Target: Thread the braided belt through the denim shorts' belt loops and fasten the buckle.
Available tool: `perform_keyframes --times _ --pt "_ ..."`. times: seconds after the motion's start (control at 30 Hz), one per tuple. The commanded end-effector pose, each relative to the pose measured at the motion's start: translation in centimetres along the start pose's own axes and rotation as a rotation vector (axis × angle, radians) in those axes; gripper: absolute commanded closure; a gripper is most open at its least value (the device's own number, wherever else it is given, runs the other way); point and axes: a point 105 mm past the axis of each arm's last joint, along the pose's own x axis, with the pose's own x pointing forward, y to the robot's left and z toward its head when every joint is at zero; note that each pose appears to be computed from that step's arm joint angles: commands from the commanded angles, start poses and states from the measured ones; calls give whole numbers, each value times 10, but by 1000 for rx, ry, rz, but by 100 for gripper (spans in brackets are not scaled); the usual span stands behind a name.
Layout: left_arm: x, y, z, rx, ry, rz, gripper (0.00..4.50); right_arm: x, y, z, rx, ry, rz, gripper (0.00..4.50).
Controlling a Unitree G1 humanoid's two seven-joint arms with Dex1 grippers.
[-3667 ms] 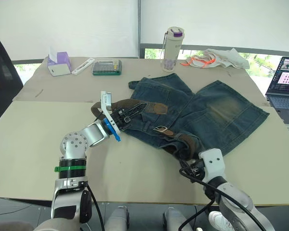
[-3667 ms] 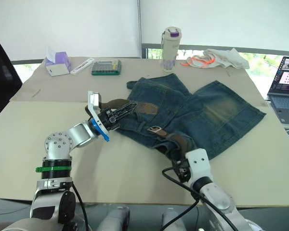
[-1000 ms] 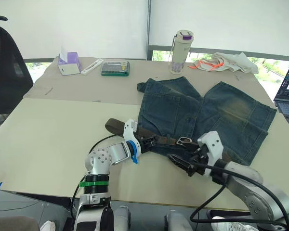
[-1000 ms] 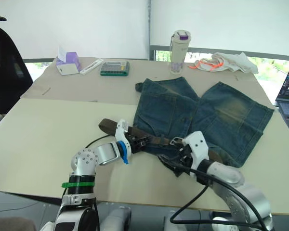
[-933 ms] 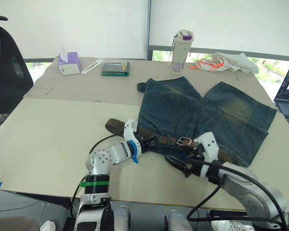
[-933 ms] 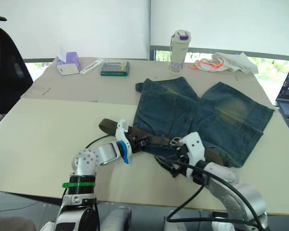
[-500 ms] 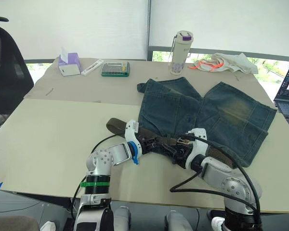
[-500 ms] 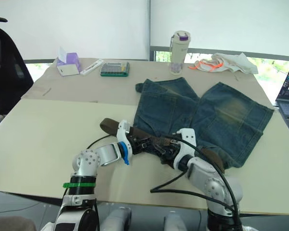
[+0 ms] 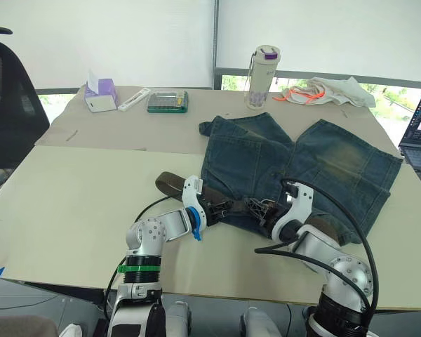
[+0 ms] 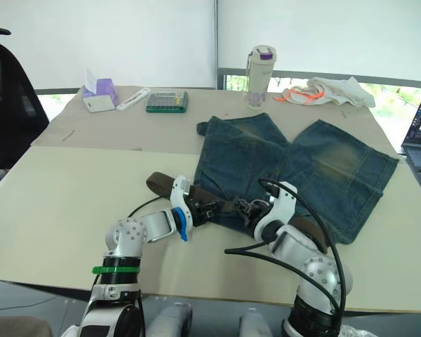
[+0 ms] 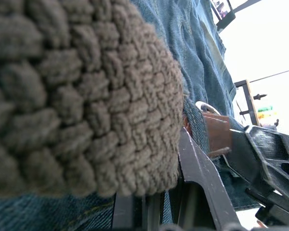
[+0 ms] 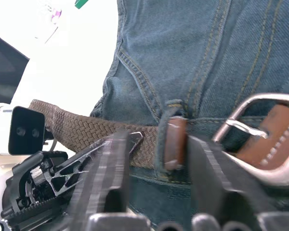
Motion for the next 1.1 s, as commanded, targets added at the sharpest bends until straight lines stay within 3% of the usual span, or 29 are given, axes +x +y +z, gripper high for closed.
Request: perform_keyframes --times 0.03,0.13,0.43,0.57,0.87,0.93,1.1 --pt "10 -5 -22 -27 80 -28 450 -4 17 6 -32 -21 71 433" --pt "9 -5 -22 -25 77 -38 450 -4 19 8 -33 -23 73 447" --pt "0 -5 -16 -6 53 -75 147 -13 18 20 -114 -37 84 450" --pt "-14 1 -10 9 42 -99 13 -28 9 41 -113 -108 83 450" --pt "-40 -1 -3 58 50 -210 3 -68 -16 82 -37 -218 76 450" --pt "-46 -12 1 66 38 -289 3 -75 -9 95 13 -262 123 450" --pt "-59 -53 14 1 -18 -549 3 -86 41 114 197 -327 400 450"
